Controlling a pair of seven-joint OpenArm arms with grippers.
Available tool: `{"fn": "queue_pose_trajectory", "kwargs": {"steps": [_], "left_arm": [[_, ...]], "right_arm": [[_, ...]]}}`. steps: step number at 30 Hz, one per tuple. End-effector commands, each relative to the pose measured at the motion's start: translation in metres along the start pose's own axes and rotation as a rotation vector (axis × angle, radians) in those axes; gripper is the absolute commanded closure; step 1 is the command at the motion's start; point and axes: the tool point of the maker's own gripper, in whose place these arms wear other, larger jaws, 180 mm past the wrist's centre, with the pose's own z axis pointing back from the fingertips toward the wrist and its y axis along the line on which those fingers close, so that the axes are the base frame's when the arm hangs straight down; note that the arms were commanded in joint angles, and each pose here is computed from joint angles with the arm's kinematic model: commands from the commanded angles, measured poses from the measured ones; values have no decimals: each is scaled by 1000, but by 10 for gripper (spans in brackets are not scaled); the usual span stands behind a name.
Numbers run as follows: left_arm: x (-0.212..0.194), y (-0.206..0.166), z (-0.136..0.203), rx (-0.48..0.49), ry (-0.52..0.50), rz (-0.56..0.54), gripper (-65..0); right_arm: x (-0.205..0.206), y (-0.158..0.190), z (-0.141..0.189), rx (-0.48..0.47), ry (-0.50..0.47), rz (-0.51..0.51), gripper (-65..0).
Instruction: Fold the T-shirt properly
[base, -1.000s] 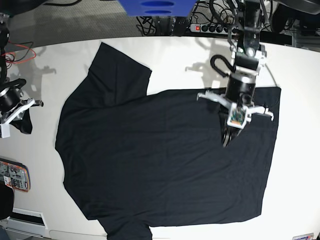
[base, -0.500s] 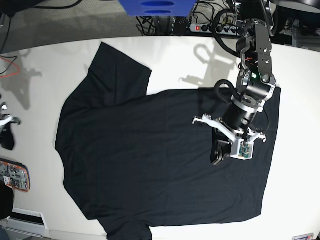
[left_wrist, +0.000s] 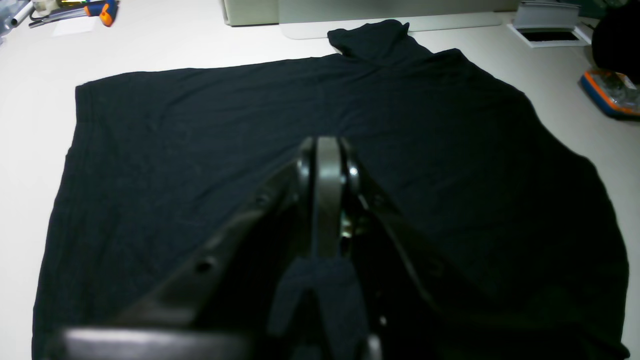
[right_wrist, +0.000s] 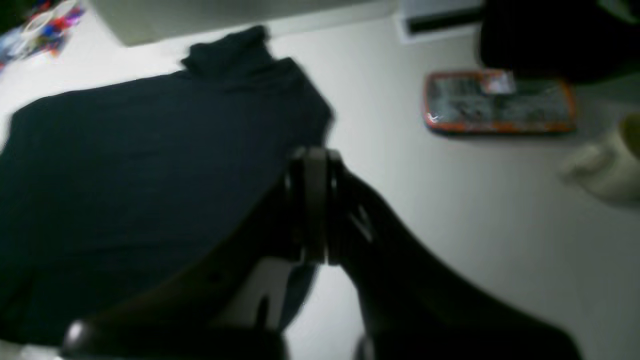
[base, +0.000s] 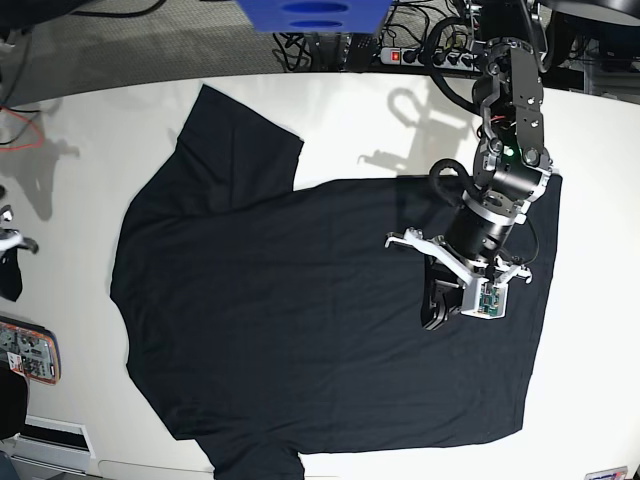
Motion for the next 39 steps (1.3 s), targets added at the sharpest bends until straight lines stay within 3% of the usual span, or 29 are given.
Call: {"fn": "queue_pose_trajectory", "kwargs": {"steps": [1, 6, 10, 14, 18, 25, 34, 39], "left_arm": [[17, -2, 2, -8, -60, -6, 0], [18, -2, 1, -9, -61, -5, 0], [19, 8, 3, 11, -62, -23, 0], [27, 13, 4, -12, -74, -22, 0], [33, 19, 8, -46, -88, 36, 0], [51, 44, 14, -10, -135, 74, 0], [54, 46, 13, -9, -136, 51, 0], [58, 46, 12, -14, -146, 49, 0]], "right_arm": [[9, 9, -6, 8, -34, 31, 0], [-44, 40, -40, -68, 68, 89, 0], [-68, 79, -54, -1, 129, 91, 0], [-60, 106, -64, 62, 110, 109, 0], [-50, 112, -69, 48, 88, 82, 0], [-34, 135, -80, 71, 56, 67, 0], [17, 183, -90, 165, -89, -49, 0], [64, 191, -83, 176, -327, -101, 0]]}}
